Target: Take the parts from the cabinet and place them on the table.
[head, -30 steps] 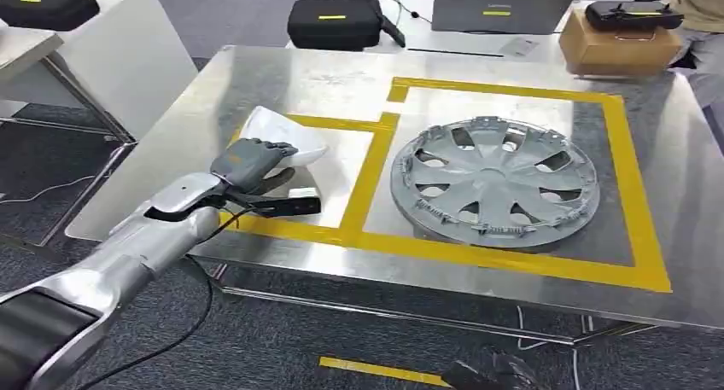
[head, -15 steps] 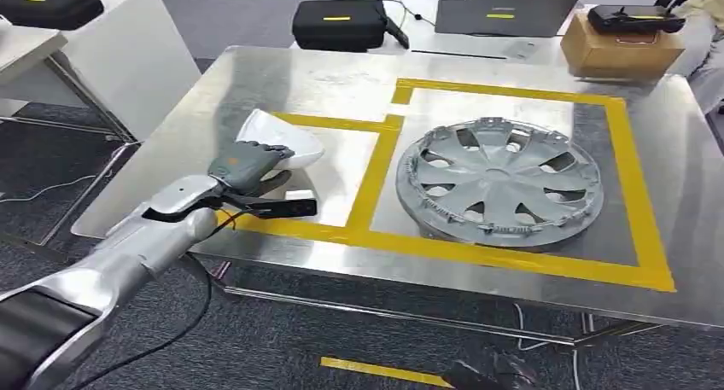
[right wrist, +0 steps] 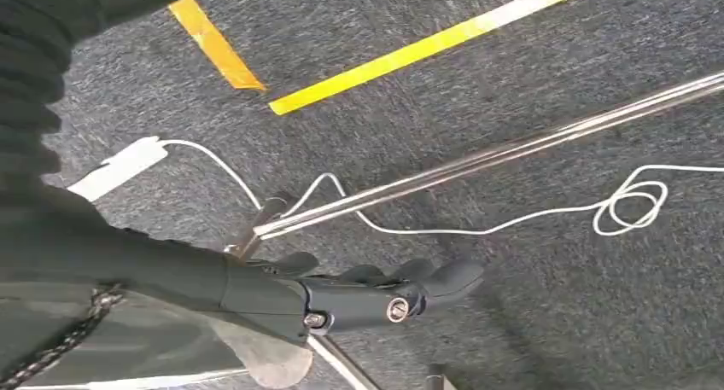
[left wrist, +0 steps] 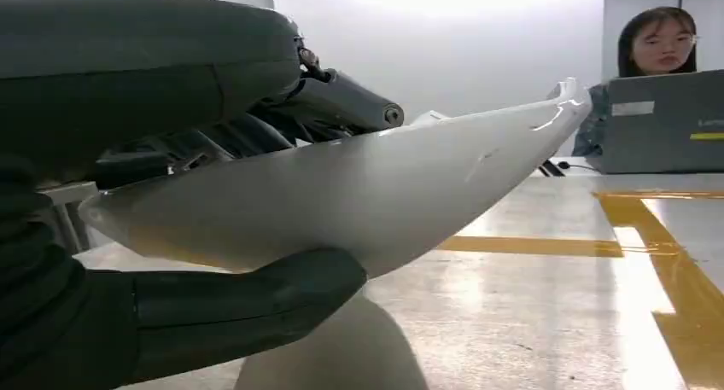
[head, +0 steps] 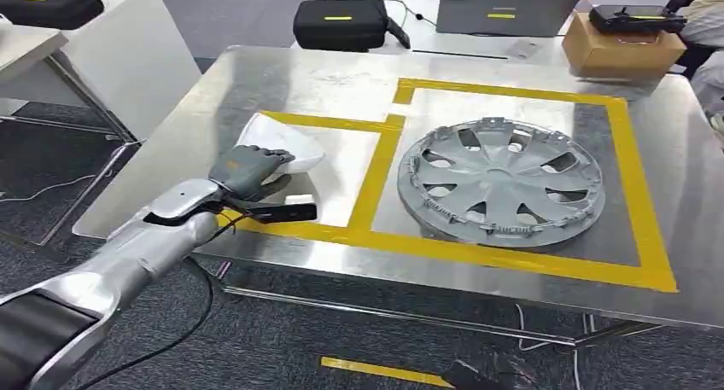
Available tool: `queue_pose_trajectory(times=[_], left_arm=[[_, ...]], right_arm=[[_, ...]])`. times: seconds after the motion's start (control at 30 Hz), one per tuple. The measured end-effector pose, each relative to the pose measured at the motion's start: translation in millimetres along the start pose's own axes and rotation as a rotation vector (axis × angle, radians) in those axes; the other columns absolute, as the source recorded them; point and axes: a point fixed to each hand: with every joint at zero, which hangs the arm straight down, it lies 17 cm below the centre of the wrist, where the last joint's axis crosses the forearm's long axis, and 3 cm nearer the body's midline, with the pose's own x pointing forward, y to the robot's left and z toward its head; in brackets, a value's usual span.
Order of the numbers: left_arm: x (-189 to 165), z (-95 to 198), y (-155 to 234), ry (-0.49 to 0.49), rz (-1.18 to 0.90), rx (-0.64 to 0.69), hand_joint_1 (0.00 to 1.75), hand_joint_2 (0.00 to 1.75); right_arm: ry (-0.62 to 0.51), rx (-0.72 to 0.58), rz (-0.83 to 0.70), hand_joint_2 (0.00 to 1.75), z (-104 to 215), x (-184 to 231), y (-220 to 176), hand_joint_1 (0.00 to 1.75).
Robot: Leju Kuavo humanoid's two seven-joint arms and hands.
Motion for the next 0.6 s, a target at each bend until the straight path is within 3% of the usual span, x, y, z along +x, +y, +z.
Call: queue_pose_trajectory(times=[0.6], left_arm=[[4.2, 7.1, -9.3, -0.002, -0.015, 0.003, 1.75, 1.75]], right_arm=[[0.0, 0.0, -0.005, 1.75, -1.2, 1.4, -1.0, 0.0]])
